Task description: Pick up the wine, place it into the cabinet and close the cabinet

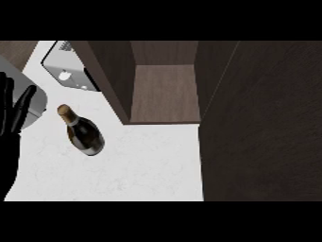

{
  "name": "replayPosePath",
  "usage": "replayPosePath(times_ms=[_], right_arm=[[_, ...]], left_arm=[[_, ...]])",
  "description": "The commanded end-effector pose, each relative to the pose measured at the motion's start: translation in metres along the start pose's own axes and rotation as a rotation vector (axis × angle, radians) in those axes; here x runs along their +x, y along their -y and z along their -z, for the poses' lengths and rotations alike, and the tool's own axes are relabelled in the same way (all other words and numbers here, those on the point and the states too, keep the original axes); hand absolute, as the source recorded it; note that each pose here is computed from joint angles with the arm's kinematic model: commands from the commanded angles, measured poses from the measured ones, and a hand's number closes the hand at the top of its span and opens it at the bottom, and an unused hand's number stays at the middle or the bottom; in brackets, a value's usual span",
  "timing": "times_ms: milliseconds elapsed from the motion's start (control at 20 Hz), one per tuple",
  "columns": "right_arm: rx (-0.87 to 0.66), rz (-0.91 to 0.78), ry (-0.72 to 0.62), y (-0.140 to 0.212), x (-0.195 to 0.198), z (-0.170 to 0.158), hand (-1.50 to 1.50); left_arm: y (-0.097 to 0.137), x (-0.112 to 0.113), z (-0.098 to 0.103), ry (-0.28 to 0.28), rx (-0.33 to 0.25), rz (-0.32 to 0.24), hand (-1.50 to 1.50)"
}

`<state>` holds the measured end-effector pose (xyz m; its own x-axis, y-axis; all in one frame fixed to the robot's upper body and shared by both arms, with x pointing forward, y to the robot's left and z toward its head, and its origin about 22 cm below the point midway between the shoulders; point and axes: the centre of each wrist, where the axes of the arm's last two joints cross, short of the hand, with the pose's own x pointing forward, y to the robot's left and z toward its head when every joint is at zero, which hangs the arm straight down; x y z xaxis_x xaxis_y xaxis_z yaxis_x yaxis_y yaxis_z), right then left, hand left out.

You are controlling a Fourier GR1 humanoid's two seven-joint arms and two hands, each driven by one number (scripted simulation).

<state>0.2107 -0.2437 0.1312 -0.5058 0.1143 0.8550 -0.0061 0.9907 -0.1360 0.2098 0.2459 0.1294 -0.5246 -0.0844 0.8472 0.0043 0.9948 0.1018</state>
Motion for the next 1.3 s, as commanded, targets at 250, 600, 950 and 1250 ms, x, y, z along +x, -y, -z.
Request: replayPosePath(times_ms=[250, 600, 950, 1250], right_arm=[[0.044, 0.103, -0.005, -0.01, 0.012, -0.022, -1.5], [0.259, 0.189, -0.138, -0.007, 0.032, -0.045, -1.5], [0.235, 0.196, -0.12, -0.004, 0.06, -0.037, -1.5], [0.268, 0.185, -0.133, -0.007, 0.083, -0.033, -1.5]], left_arm=[[0.013, -0.009, 0.004, -0.058, -0.525, -0.199, -1.5], [0.015, 0.002, 0.004, -0.289, -0.539, -0.487, -1.5], [0.022, 0.054, -0.018, -0.303, -0.542, -0.53, -1.5], [0.026, 0.065, -0.018, -0.301, -0.518, -0.527, -1.5]])
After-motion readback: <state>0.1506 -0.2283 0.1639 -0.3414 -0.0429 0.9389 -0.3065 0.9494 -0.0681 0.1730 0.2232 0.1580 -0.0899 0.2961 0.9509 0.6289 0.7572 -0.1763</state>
